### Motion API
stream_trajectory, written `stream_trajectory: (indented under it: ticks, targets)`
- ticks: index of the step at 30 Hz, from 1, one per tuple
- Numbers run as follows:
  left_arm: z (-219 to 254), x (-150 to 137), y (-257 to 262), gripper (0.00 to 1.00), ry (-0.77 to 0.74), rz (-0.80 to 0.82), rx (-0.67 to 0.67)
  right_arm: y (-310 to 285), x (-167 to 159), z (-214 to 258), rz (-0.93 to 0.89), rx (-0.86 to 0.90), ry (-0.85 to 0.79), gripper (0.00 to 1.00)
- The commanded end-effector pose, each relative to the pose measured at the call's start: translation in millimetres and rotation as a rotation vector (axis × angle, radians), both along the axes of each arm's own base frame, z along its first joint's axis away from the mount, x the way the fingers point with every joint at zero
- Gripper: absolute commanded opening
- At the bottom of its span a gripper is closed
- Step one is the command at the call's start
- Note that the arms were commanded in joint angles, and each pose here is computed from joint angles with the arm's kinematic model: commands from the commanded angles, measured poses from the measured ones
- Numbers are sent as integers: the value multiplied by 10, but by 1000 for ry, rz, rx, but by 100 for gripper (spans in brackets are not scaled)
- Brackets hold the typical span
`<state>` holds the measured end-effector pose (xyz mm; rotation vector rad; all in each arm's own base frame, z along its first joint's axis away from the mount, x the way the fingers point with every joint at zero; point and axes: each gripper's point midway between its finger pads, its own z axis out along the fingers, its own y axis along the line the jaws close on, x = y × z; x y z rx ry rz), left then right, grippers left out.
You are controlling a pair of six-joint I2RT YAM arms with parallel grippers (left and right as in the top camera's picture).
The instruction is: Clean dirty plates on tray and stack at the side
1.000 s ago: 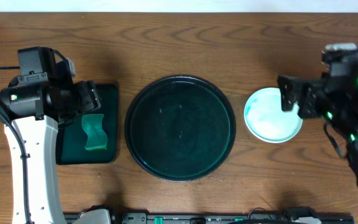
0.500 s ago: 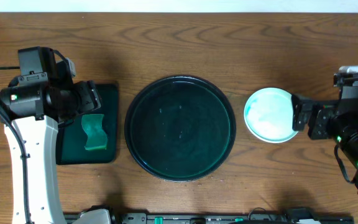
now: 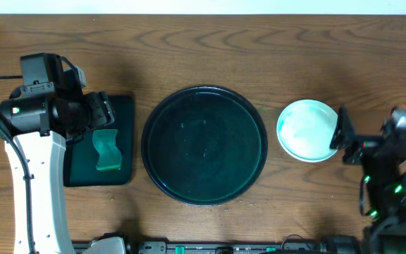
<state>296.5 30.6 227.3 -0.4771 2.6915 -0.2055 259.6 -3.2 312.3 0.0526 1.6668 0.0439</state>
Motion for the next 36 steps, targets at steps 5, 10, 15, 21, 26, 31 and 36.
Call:
stream_trajectory:
  ticks: [5,10,15,21,26,31,36]
  targets:
    - [55,12,-6,75,-18,-11,3,54,-132,-782,36,-1,-82,99]
    - [54,11,-7,75,-18,-11,2,54,-147,-1106,33,42,-94,99]
    - [54,11,-7,75,-18,-11,2,53,-141,-1287,33,41,-84,99]
    - [55,12,-7,75,-18,-11,2,48,-134,-1520,29,44,-37,99]
    - [54,11,-6,75,-18,-11,3,58,-135,-1540,34,45,-28,99]
    - [55,12,-6,75,-18,-11,3,57,-135,-1539,33,45,-28,99]
    - [54,11,-6,75,-18,-11,3,57,-135,-1540,33,45,-28,99]
